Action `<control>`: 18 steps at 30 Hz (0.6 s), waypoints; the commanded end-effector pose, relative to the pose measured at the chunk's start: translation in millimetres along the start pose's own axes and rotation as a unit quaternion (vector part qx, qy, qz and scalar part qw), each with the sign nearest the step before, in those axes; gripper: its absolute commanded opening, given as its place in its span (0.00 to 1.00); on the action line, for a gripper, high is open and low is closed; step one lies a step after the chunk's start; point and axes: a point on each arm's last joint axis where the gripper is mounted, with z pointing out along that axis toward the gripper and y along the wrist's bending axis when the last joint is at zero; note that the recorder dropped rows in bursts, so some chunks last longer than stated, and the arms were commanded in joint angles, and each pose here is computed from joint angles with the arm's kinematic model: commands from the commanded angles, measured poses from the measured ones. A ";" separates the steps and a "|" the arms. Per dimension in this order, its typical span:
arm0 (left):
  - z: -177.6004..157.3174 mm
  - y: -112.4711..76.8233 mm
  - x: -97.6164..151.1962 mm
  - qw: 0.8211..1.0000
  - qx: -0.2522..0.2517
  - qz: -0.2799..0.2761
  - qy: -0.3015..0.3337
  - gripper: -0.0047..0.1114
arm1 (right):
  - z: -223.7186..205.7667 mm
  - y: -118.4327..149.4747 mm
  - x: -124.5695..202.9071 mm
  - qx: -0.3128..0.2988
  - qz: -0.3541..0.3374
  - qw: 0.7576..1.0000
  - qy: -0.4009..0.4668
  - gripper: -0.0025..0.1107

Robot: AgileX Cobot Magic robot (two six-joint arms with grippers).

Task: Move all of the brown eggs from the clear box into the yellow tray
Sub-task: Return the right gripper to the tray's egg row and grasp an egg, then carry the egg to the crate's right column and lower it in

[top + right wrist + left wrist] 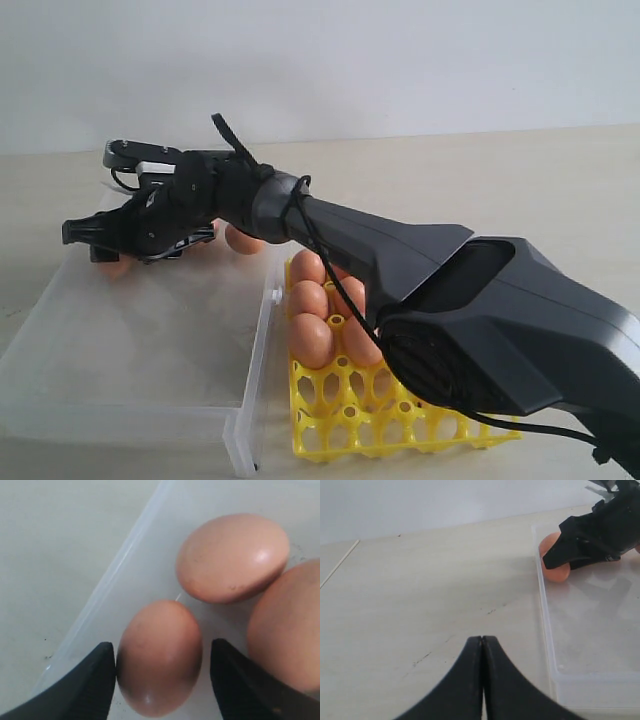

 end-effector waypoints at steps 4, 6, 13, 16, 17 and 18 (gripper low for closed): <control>-0.9 -0.2 -2.3 1.000 0.003 -0.003 -0.010 0.04 | 0.9 -1.3 -1.1 -0.004 -0.001 1.000 -0.006 0.33; -0.9 -0.2 -2.3 1.000 0.003 -0.003 -0.010 0.04 | -1.9 1.4 -3.4 -0.007 -0.005 1.000 -0.004 0.16; -0.9 -0.2 -2.3 1.000 0.003 -0.003 -0.010 0.04 | -25.2 14.0 -25.2 0.009 -0.074 0.997 -0.021 0.02; -0.9 -0.2 -2.3 1.000 0.003 -0.003 -0.010 0.04 | -42.8 21.0 -38.3 0.030 -0.108 0.993 -0.037 0.02; -0.9 -0.2 -2.3 1.000 0.003 -0.003 -0.010 0.04 | -48.9 23.1 -41.7 0.037 -0.118 0.992 -0.037 0.02; -0.9 -0.2 -2.3 1.000 0.003 -0.003 -0.010 0.04 | -53.8 24.9 -44.0 0.042 -0.124 0.991 -0.036 0.02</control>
